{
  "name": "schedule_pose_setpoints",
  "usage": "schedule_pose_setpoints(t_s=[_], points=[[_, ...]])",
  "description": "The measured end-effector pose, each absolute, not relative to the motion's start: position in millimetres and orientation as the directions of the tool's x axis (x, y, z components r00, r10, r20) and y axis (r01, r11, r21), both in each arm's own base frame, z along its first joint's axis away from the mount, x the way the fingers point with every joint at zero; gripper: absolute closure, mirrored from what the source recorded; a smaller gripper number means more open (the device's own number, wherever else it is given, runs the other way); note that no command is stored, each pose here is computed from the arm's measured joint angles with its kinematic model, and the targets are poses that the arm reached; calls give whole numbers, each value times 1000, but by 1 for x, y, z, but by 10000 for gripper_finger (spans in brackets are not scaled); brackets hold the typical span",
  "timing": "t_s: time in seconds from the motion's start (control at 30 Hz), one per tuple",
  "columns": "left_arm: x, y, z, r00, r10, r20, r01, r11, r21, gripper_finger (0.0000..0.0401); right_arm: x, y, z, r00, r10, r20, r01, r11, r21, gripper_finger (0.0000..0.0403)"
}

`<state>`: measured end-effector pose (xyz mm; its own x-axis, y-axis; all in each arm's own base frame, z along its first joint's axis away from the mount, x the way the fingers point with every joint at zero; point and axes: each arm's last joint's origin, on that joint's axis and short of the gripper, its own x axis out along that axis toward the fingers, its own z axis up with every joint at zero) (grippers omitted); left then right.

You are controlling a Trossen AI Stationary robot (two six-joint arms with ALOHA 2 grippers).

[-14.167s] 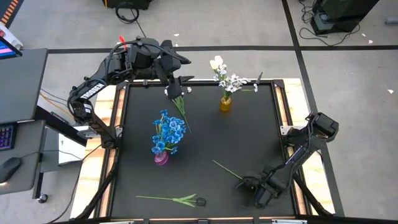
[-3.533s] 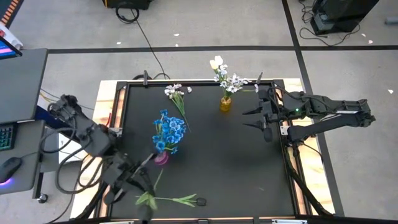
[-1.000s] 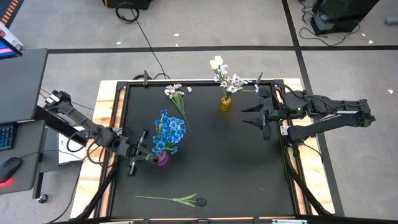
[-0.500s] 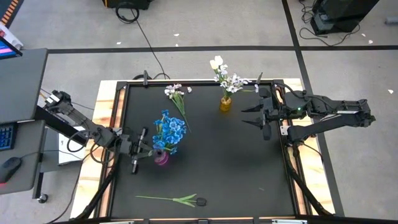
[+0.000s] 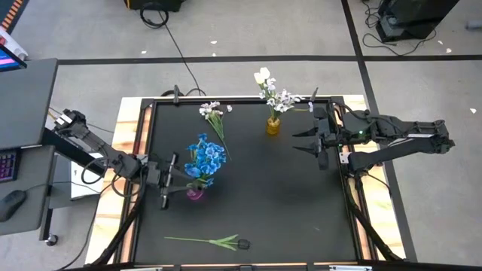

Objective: Sort flowers into vase by color
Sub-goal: Put the right black tulip into the violet vase, then put the black tulip into the violet vase

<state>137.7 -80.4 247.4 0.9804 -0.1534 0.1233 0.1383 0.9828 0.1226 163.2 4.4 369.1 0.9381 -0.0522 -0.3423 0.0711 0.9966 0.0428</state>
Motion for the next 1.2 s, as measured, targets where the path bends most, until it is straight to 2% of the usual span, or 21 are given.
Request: schedule_pose_setpoints(t_s=[0.67, 0.8, 0.9, 1.0, 1.2], points=[[105, -75, 272, 928, -229, 295, 228, 973, 38, 257, 163, 5, 369, 938, -45, -343, 61, 997, 36, 213], [100, -77, 276, 912, -266, 314, 275, 961, 14, 257, 163, 5, 369, 938, -45, -343, 57, 998, 27, 213], [98, -83, 282, 884, -342, 318, 355, 935, 18, 257, 163, 5, 369, 938, -45, -343, 56, 998, 24, 213], [100, -91, 290, 878, -385, 285, 396, 918, 21, 257, 163, 5, 369, 938, -45, -343, 56, 998, 24, 213], [117, -114, 307, 901, -422, 95, 426, 905, -14, 257, 163, 5, 369, 938, -45, -343, 56, 998, 24, 213]])
